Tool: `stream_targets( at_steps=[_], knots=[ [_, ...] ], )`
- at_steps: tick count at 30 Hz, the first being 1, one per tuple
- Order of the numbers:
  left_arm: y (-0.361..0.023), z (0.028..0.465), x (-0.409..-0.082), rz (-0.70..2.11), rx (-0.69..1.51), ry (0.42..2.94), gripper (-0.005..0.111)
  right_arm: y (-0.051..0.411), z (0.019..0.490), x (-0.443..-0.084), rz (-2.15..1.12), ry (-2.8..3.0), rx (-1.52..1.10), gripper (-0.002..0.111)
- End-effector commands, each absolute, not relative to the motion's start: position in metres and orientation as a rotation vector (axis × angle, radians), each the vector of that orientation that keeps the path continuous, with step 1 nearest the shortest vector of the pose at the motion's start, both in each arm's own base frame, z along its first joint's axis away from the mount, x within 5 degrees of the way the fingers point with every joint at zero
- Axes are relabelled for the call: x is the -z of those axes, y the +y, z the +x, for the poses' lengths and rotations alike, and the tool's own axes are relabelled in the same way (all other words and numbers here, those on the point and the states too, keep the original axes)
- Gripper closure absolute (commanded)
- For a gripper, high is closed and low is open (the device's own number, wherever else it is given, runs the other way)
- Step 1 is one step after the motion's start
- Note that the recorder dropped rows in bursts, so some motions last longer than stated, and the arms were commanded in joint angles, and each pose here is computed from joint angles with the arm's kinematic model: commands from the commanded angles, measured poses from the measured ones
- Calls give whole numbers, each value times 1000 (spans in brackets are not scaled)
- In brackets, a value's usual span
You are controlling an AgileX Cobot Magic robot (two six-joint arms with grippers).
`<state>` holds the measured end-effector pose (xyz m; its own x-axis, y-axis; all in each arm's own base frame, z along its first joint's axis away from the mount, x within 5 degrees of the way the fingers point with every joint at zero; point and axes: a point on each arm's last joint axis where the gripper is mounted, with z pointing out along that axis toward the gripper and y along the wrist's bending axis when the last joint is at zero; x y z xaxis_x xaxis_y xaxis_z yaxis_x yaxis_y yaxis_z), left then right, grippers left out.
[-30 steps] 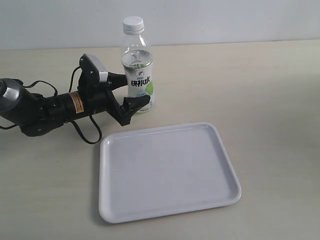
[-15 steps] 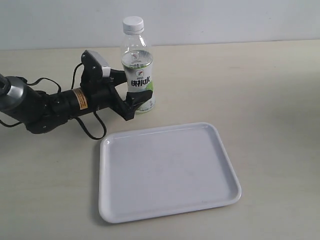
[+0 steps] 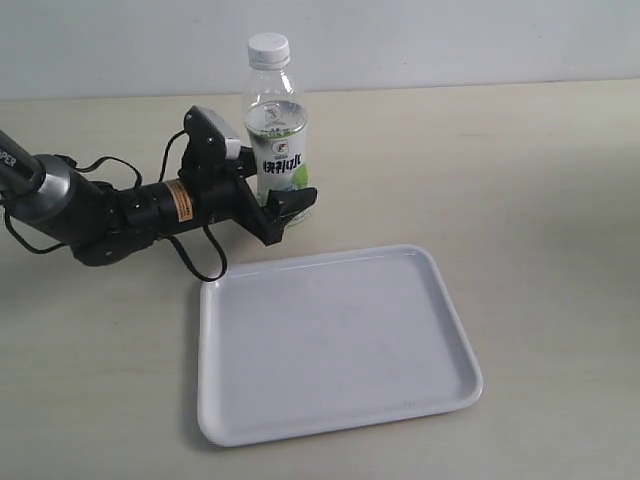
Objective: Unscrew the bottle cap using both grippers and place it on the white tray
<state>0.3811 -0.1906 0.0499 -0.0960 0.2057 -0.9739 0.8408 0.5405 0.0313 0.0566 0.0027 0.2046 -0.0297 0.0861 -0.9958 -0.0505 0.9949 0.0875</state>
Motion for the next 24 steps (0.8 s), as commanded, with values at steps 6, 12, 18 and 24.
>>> stream_targets(
  at_steps=[6, 12, 18, 24],
  knots=[
    [-194, 383, -46, 884, 704, 1599, 30, 2, 56, -203, 28, 1594, -104, 108],
    [-195, 382, -49, 874, 724, 1563, 30, 2, 56, -203, 28, 1594, -104, 108],
    [-195, 382, -49, 874, 724, 1563, 40, 2, 56, -203, 28, 1594, -104, 108],
    [-195, 383, -49, 876, 720, 1570, 98, 2, 56, -203, 28, 1594, -104, 108]
  ],
)
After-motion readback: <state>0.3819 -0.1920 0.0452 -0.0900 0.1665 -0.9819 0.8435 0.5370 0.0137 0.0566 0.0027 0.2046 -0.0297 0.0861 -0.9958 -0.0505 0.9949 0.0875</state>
